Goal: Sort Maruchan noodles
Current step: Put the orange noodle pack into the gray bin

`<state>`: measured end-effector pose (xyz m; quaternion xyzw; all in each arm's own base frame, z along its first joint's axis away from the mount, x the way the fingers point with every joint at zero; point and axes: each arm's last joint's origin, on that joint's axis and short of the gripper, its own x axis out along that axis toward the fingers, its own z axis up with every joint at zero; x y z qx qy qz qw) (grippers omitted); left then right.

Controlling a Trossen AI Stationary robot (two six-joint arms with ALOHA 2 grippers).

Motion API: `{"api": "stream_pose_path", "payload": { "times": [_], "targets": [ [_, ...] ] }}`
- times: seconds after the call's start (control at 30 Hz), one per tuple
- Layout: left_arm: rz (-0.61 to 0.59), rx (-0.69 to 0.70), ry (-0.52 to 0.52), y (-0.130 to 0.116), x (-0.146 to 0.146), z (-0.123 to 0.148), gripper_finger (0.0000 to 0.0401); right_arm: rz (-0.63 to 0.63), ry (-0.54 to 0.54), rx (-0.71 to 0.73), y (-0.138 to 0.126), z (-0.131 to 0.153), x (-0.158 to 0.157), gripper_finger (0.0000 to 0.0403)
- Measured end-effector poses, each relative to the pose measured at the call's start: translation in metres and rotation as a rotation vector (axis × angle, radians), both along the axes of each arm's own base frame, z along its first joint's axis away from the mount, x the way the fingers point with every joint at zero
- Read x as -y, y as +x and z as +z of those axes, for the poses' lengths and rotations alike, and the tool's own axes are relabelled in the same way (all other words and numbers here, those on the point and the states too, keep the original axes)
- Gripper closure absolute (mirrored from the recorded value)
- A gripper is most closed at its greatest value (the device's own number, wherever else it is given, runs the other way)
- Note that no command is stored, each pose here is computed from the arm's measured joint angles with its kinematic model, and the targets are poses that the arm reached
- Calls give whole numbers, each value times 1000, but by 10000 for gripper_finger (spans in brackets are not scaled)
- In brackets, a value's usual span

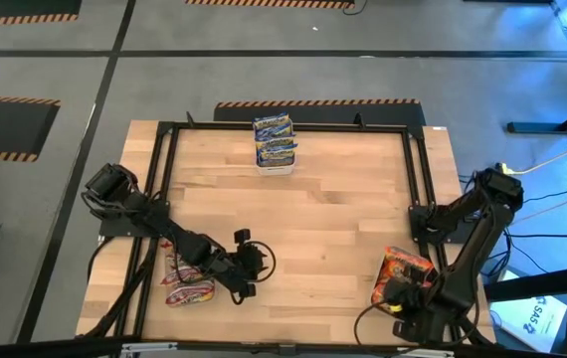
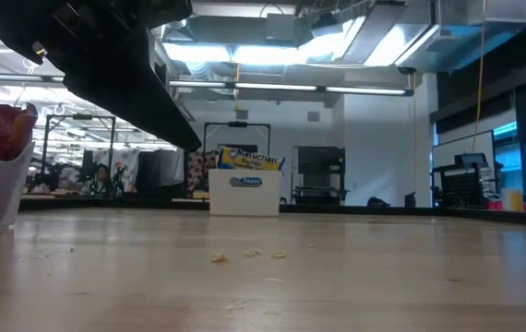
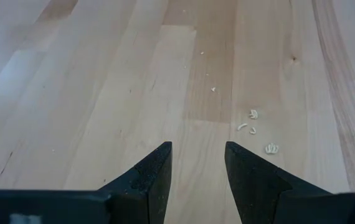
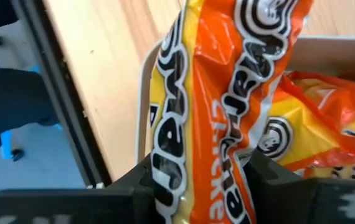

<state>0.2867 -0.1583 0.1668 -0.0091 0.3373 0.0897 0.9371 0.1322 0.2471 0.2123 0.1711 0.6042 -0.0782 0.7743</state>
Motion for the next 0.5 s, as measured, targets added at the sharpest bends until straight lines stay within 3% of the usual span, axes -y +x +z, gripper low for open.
{"api": "stream_pose_path", "payload": {
  "times": [0.33,0.5],
  "targets": [
    [-1,0,0,0,0,0,258,0,-59,-57,3,-22,-8,298],
    [-1,0,0,0,0,0,258,-10,-82,-78,4,-30,-10,265]
  ]
}}
